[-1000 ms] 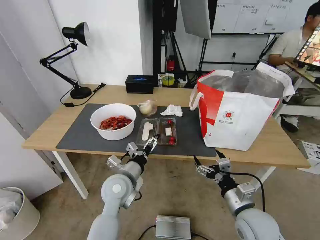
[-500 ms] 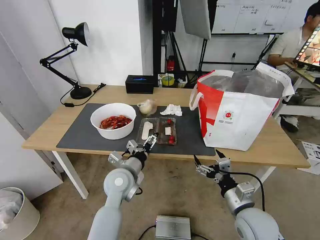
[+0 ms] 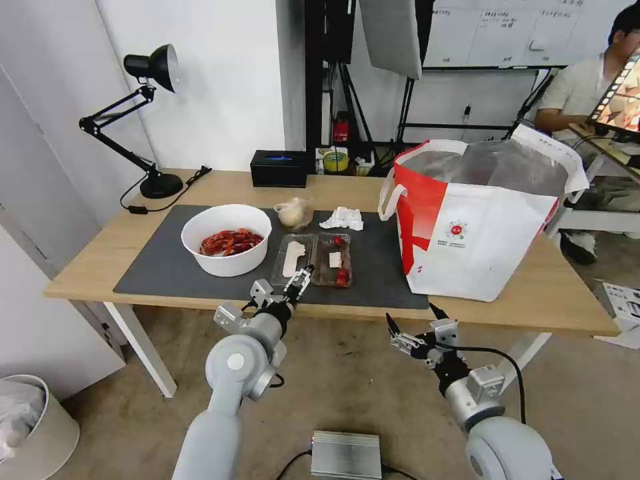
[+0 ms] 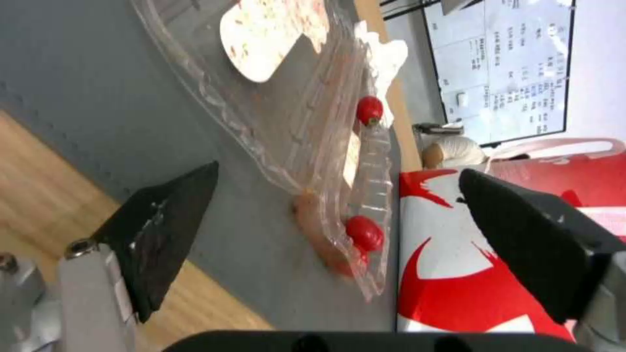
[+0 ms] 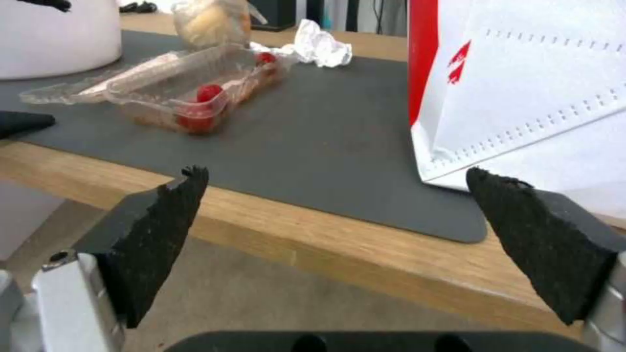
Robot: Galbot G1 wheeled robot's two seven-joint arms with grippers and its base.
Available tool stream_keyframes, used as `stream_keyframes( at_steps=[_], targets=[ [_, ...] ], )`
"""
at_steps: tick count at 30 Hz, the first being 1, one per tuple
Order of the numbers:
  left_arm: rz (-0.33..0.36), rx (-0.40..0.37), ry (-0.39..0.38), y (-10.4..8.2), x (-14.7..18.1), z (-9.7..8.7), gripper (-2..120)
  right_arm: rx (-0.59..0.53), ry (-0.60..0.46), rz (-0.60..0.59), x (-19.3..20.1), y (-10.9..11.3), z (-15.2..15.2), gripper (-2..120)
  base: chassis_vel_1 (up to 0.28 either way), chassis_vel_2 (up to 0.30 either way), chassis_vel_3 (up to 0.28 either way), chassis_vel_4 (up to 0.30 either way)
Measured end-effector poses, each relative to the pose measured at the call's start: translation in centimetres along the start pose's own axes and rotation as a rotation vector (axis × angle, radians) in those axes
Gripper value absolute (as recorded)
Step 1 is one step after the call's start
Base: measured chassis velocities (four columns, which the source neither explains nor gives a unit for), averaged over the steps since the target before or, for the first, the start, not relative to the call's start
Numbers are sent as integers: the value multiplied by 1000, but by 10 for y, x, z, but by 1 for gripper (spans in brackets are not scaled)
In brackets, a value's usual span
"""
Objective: Pick up the trash from the table and place it into the takeout bag.
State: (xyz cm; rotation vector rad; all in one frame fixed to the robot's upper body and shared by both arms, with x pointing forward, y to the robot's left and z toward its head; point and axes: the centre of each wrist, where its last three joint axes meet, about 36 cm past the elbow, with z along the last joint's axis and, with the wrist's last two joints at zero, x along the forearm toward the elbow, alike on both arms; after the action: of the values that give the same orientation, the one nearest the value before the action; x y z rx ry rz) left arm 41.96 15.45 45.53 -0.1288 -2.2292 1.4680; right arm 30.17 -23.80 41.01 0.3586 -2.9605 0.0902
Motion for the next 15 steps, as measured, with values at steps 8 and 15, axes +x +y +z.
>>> stream_keyframes(
  at_steps=[8,15],
  targets=[
    [0,3,-2,-1,-6,-1,100,-2,6,3,1,0,2,100,0,0,0,0],
    [-1,8,2,-5,-13,1,100,-1,6,7,2,0,2,100,0,0,0,0]
  ],
)
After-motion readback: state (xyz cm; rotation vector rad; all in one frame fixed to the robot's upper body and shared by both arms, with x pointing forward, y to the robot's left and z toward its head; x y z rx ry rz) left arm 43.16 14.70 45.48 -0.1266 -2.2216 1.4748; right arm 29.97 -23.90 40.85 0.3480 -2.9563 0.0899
